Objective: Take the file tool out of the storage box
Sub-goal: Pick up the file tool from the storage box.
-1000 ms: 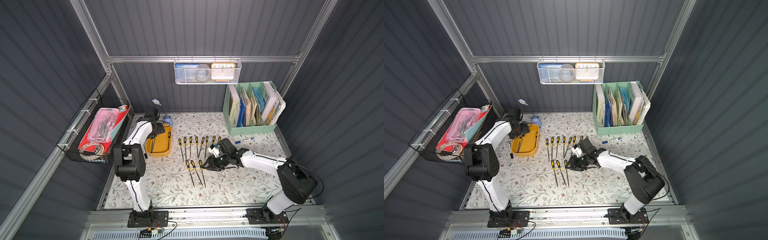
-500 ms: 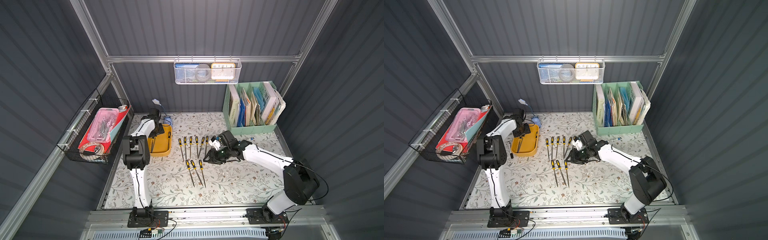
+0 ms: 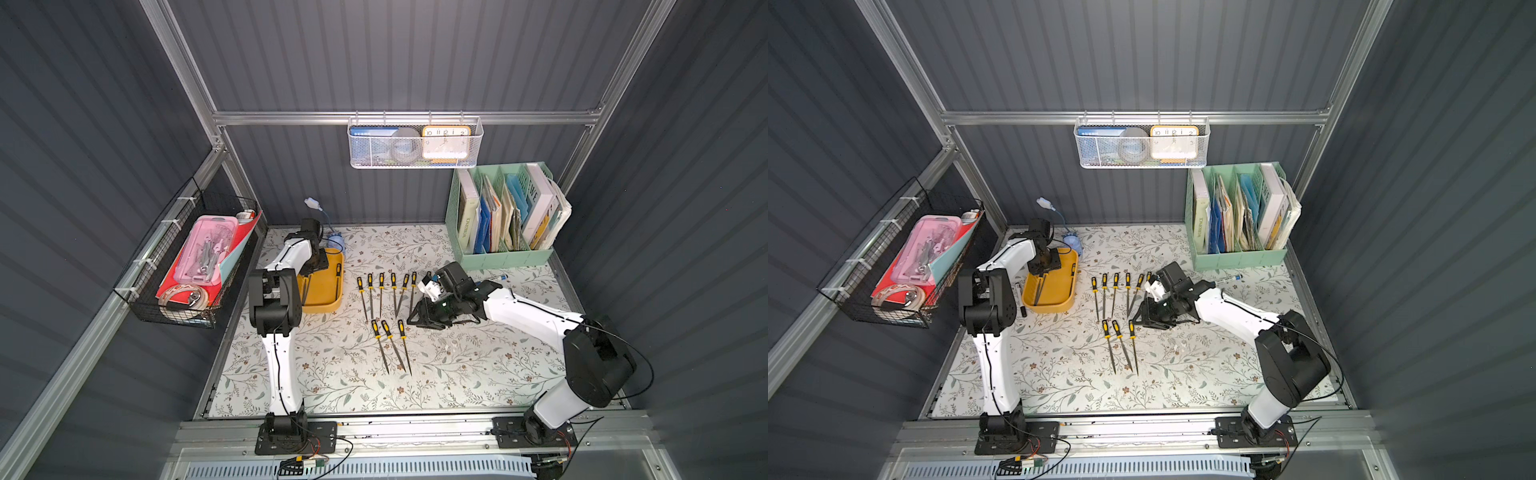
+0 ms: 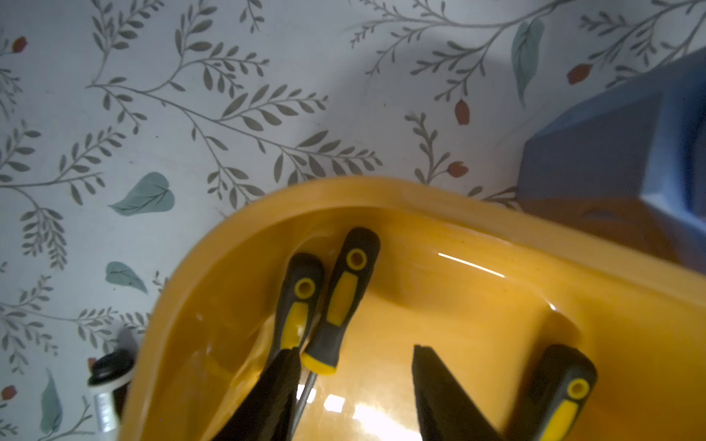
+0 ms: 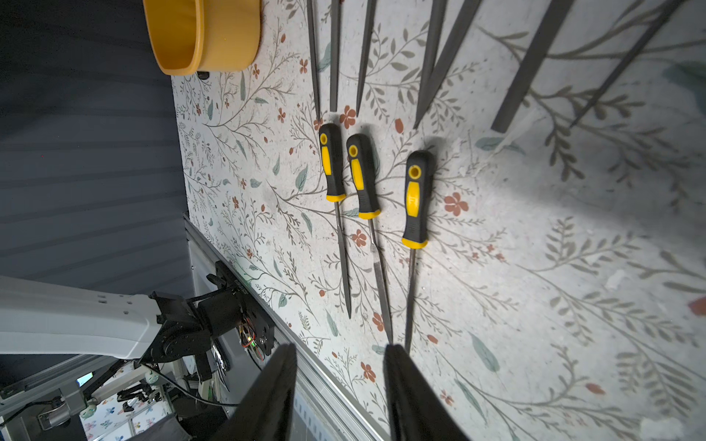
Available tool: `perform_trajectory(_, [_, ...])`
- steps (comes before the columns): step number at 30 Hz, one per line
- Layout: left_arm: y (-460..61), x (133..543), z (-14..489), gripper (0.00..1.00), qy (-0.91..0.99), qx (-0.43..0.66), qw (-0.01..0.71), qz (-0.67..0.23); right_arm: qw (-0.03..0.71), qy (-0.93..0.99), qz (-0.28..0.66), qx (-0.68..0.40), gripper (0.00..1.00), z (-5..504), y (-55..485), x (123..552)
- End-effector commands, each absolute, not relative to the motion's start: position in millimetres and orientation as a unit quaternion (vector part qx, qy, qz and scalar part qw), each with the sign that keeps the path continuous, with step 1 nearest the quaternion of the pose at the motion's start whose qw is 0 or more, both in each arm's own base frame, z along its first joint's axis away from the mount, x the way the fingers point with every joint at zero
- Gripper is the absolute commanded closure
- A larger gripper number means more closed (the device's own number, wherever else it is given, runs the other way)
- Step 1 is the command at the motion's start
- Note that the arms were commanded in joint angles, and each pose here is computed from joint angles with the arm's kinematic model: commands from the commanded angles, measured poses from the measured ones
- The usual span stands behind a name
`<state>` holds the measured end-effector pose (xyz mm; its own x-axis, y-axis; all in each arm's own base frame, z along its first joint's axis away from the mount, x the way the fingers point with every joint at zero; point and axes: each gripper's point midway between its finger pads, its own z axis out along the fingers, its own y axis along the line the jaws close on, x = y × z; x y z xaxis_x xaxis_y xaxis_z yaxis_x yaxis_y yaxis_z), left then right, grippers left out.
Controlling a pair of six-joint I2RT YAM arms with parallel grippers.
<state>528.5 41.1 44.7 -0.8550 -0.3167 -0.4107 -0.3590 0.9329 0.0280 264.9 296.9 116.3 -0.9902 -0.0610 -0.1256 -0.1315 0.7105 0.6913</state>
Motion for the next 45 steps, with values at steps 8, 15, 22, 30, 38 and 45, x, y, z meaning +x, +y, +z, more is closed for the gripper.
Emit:
perform_trajectory(8, [41, 520, 16, 0.53, 0.967, -0.170, 0.182, 0.058, 0.035, 0.923, 0.379, -0.057, 0.57, 118, 304, 270])
perform_trajectory(15, [37, 522, 3, 0.48, 0.970, -0.166, 0.173, 0.043, 0.045, 0.927, 0.370, -0.049, 0.57, 120, 298, 269])
perform_trajectory(22, [34, 522, -3, 0.59, 0.972, -0.165, 0.166, 0.037, 0.053, 0.928, 0.367, -0.040, 0.57, 119, 294, 267])
perform_trajectory(30, [38, 518, -1, 0.55, 0.970, -0.169, 0.167, 0.049, 0.060, 0.928, 0.365, -0.038, 0.57, 122, 294, 269])
perform_trajectory(38, [26, 521, -6, 0.66, 0.974, -0.160, 0.161, 0.012, 0.059, 0.930, 0.361, -0.038, 0.57, 122, 291, 267])
perform_trajectory(45, [18, 526, 20, 0.62, 0.969, -0.162, 0.185, -0.015, 0.061, 0.930, 0.361, -0.039, 0.57, 123, 291, 268])
